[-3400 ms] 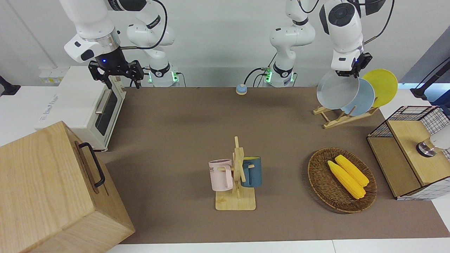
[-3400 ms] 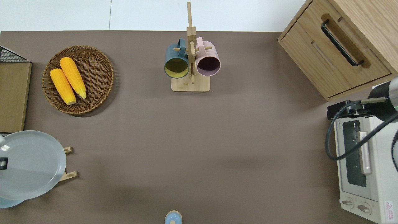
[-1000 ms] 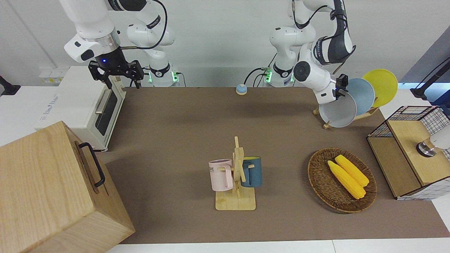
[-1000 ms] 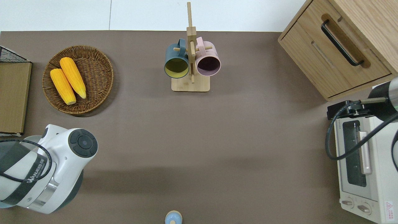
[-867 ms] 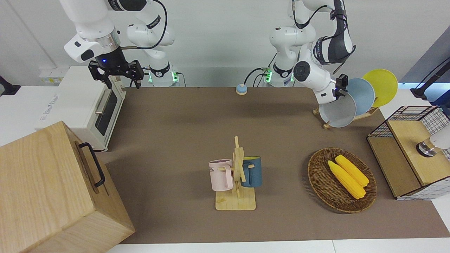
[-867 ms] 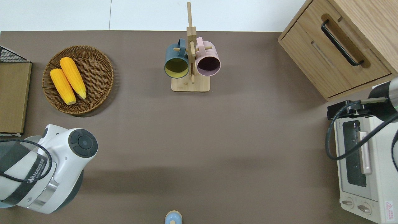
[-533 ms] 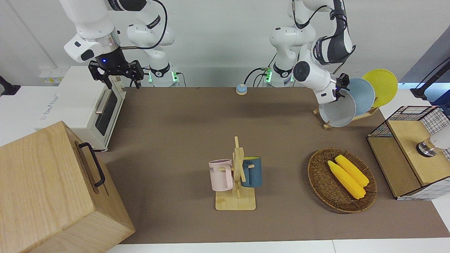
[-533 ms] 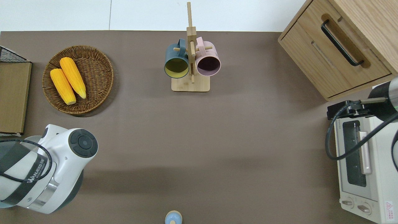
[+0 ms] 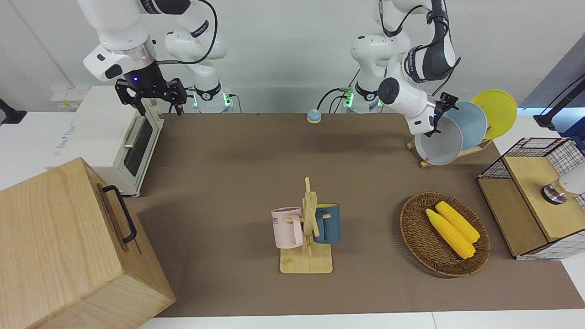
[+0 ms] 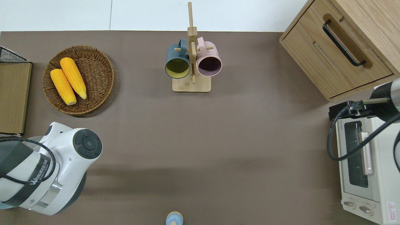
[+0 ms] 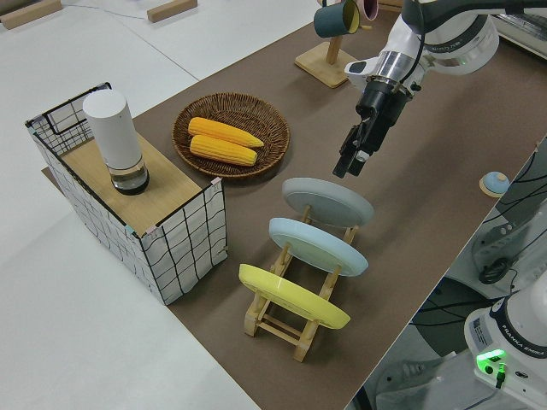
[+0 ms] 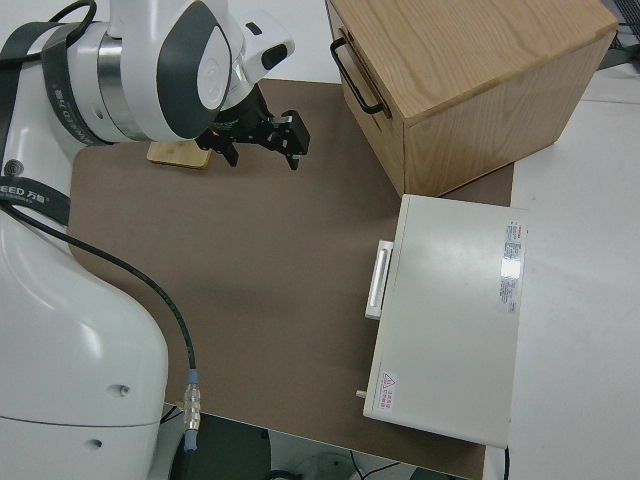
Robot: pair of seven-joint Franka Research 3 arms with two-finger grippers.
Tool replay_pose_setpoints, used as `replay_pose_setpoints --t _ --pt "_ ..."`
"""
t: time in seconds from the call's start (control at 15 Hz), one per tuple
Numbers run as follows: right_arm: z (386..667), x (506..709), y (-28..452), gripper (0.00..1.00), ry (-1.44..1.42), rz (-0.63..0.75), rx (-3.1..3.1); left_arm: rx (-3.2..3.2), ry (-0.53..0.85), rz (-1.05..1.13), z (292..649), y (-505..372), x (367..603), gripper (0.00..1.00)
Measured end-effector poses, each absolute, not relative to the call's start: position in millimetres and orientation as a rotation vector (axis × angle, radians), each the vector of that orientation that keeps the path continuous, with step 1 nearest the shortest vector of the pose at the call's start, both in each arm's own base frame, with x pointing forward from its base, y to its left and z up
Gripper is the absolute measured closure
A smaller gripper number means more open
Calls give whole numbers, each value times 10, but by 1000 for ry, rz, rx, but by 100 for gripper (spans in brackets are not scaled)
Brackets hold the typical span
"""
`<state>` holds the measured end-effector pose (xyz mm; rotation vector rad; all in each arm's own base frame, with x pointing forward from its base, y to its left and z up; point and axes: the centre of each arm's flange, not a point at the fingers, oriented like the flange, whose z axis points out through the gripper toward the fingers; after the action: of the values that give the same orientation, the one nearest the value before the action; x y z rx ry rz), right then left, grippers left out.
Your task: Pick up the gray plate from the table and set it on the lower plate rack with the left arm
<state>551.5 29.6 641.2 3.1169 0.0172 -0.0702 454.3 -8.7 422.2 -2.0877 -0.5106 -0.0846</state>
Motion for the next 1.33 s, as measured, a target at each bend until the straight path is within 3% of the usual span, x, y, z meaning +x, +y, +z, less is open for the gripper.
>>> replay_pose_setpoints --t 0.4,0.8,1.0,1.33 --pt "6412 5515 296 1 17 -70 3117 -2232 -519 -72 4667 -345 4699 0" --pt "6412 5515 296 1 17 -70 3117 -2498 -504 34 5440 -666 4774 0" --pt "6412 5515 296 1 17 -70 3117 -2612 -500 77 5614 -790 4762 0" --pt "6412 5515 296 1 17 -70 3117 -2768 -356 119 5774 -1096 4725 0"
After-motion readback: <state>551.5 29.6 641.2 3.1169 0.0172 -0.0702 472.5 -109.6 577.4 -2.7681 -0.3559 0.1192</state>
